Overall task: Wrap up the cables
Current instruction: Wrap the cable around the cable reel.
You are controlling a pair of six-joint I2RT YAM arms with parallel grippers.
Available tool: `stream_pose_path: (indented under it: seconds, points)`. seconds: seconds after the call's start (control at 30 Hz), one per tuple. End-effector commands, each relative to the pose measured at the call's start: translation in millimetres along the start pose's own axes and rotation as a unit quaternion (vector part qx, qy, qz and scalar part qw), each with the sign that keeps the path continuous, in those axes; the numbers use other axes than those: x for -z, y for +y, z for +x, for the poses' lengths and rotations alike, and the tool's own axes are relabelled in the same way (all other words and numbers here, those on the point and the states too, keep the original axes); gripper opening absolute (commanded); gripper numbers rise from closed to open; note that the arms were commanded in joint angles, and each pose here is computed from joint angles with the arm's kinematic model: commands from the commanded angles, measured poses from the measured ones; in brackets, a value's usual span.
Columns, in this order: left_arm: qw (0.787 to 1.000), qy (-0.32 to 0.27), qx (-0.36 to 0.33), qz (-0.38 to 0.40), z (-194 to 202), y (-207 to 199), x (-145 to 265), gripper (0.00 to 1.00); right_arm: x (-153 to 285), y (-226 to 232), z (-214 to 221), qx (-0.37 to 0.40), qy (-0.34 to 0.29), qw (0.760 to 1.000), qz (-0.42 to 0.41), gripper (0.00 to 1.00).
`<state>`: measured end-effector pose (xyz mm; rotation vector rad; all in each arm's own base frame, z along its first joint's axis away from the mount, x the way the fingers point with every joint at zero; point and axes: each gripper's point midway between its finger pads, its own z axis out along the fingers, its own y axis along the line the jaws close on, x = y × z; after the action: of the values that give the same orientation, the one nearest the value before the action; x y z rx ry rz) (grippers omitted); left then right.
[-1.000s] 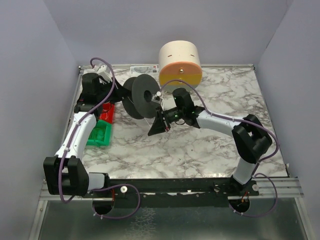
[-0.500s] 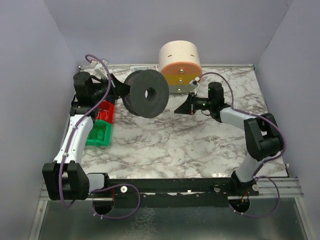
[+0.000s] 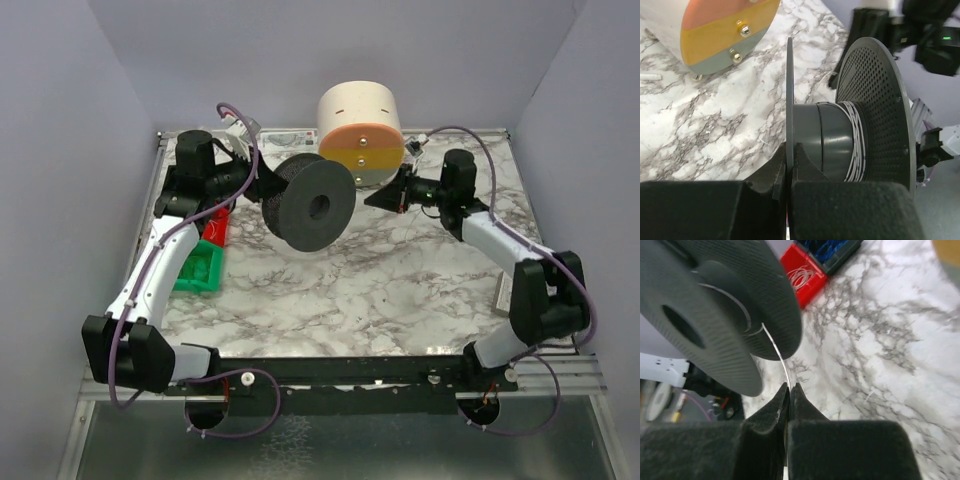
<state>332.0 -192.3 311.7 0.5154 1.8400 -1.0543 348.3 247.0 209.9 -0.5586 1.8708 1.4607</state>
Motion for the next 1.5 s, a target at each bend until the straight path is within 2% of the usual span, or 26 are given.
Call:
stream_pose_path:
  seconds: [0.0, 0.07, 0.13, 0.37, 0.47, 0.53, 0.63, 0.8, 1.07, 1.23, 1.47]
  points:
    - [0.999, 0.011, -0.039, -0.025, -5.7, 5.7, -4.3, 0.00, 24.6, 5.3, -39.1, 0.147, -0.087, 0.977, 0.129, 0.00]
    - [0.998, 0.020, -0.047, -0.028, -1.2, 4.1, -8.9, 0.00, 41.6, -0.5, -64.7, 0.177, -0.142, 0.952, 0.204, 0.00]
    - [0.998, 0.032, -0.051, -0.028, 4.7, 2.4, -12.6, 0.00, 51.7, 2.4, -83.7, 0.202, -0.169, 0.933, 0.246, 0.00]
    - [0.997, 0.051, -0.058, -0.009, 14.0, -7.1, -19.1, 0.00, 55.6, 1.8, -114.1, 0.264, -0.173, 0.887, 0.337, 0.00]
    - [0.997, 0.054, -0.058, -0.005, 15.4, -8.4, -20.3, 0.00, 51.4, 4.6, -121.5, 0.275, -0.171, 0.881, 0.344, 0.01]
    - [0.996, 0.061, -0.061, -0.004, 18.6, -9.8, -21.8, 0.00, 43.8, 14.3, -125.7, 0.272, -0.173, 0.891, 0.320, 0.00]
    - [0.995, 0.073, -0.068, -0.008, 25.6, -9.0, -25.3, 0.00, 25.9, 32.9, -129.8, 0.252, -0.154, 0.918, 0.265, 0.00]
    - [0.993, 0.087, -0.078, -0.018, 32.7, -8.3, -29.7, 0.00, 1.0, 69.4, -134.7, 0.237, -0.123, 0.944, 0.196, 0.01]
    - [0.990, 0.086, -0.096, -0.054, 31.5, 3.9, -33.0, 0.00, -43.7, 114.1, -76.5, 0.181, -0.033, 0.980, 0.069, 0.00]
    - [0.989, 0.079, -0.095, -0.082, 28.5, 13.8, -34.0, 0.00, -61.5, 141.0, -55.0, 0.160, -0.006, 0.987, 0.010, 0.01]
    - [0.987, 0.050, -0.085, -0.127, 16.6, 25.3, -31.3, 0.00, -85.8, 152.5, -26.3, 0.127, 0.035, 0.991, -0.039, 0.01]
